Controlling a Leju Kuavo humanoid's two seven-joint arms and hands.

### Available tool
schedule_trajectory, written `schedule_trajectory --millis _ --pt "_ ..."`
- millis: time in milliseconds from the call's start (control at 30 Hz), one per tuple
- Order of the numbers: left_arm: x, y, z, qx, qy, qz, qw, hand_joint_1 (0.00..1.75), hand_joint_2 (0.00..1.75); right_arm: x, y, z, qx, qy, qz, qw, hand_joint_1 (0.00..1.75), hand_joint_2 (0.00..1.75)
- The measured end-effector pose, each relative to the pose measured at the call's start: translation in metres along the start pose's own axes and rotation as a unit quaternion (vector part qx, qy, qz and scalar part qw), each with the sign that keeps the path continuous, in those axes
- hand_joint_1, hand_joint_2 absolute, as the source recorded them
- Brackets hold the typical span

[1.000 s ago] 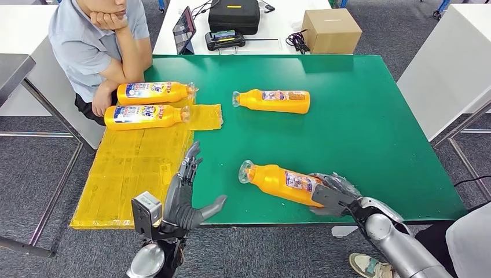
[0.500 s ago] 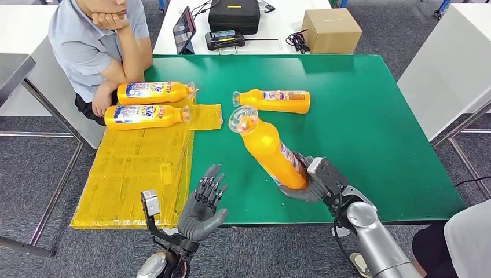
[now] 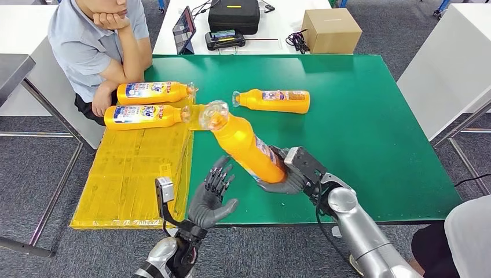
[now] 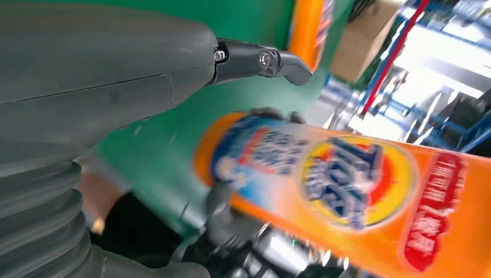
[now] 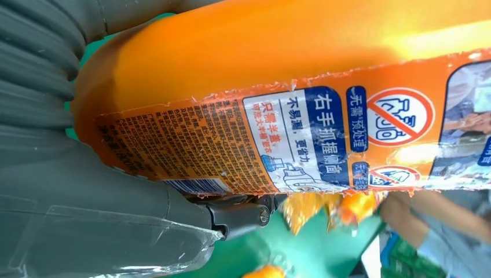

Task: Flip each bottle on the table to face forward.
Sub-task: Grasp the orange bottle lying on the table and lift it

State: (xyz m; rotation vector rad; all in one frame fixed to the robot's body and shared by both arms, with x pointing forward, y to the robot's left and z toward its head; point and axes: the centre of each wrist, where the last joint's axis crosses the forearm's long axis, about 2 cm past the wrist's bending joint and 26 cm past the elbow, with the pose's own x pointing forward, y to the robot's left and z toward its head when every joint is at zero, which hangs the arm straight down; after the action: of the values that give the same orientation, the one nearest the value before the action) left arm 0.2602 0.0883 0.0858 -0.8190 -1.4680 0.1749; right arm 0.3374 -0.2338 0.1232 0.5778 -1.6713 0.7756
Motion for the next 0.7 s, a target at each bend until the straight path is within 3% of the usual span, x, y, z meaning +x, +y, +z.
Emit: schedule_trajectory --millis 200,700 --pt "0.01 -0.006 -0.019 0.006 -0.027 -0.021 0.999 0.0 1.75 -0.008 0.015 -0.012 0.03 0.02 -0.001 0.999 1.75 1.75" --pt "0.016 -0.012 -0.024 -0.003 -0.044 -0.018 0.999 0.0 1.75 -0.024 0.033 -0.014 0.044 0.047 -0.012 0.998 1.75 1.75"
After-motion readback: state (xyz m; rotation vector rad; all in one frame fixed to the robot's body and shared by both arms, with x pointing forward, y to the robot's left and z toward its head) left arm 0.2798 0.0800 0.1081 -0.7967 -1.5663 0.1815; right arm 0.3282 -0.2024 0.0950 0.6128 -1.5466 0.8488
